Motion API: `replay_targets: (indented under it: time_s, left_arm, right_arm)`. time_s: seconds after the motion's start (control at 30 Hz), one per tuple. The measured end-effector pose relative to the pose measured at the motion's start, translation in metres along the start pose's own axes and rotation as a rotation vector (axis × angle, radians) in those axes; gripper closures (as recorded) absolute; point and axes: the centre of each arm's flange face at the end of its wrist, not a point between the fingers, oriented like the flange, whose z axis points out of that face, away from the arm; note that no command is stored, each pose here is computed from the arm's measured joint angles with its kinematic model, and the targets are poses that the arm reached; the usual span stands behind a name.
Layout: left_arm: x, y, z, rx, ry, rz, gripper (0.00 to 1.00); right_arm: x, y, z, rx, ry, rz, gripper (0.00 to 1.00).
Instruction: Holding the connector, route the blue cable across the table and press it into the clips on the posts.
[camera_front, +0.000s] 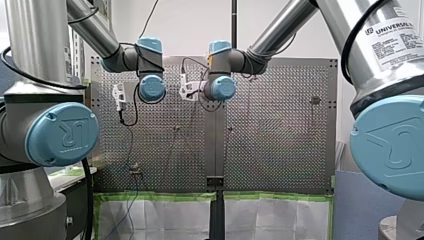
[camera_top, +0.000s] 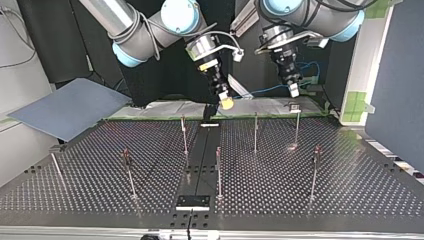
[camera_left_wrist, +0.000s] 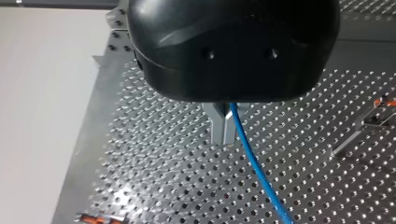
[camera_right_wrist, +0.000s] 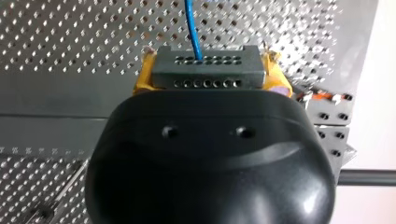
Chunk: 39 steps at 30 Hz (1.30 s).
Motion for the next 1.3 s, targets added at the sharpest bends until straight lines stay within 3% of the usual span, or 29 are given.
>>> replay_targets:
  time_s: [0.17, 0.3, 0.5, 0.83, 1.03, 1.3]
  left_arm:
    - [-0.011, 0.001, 0.008, -0.004, 0.007, 0.000, 1.00]
    - [-0.018, 0.006, 0.019, -0.018, 0.014, 0.019, 1.00]
    - [-0.026, 0.016, 0.034, -0.023, 0.023, 0.053, 1.00]
    - [-0.050, 0.021, 0.068, -0.021, -0.017, 0.012, 1.00]
    - [-0.062, 0.024, 0.084, -0.010, -0.035, -0.009, 1.00]
    - [-0.077, 0.024, 0.099, -0.003, -0.060, -0.029, 1.00]
  right_arm:
    - [0.016, -0.006, 0.006, 0.012, 0.000, 0.010, 1.00]
    - [0.028, -0.003, 0.013, 0.009, -0.004, 0.017, 1.00]
    - [0.024, 0.000, 0.027, 0.006, -0.041, 0.021, 1.00]
    - [0.043, -0.004, 0.040, 0.031, -0.059, 0.019, 1.00]
    - [0.062, -0.004, 0.046, 0.035, -0.053, 0.021, 1.00]
    - [0.092, -0.002, 0.058, 0.045, -0.002, 0.029, 1.00]
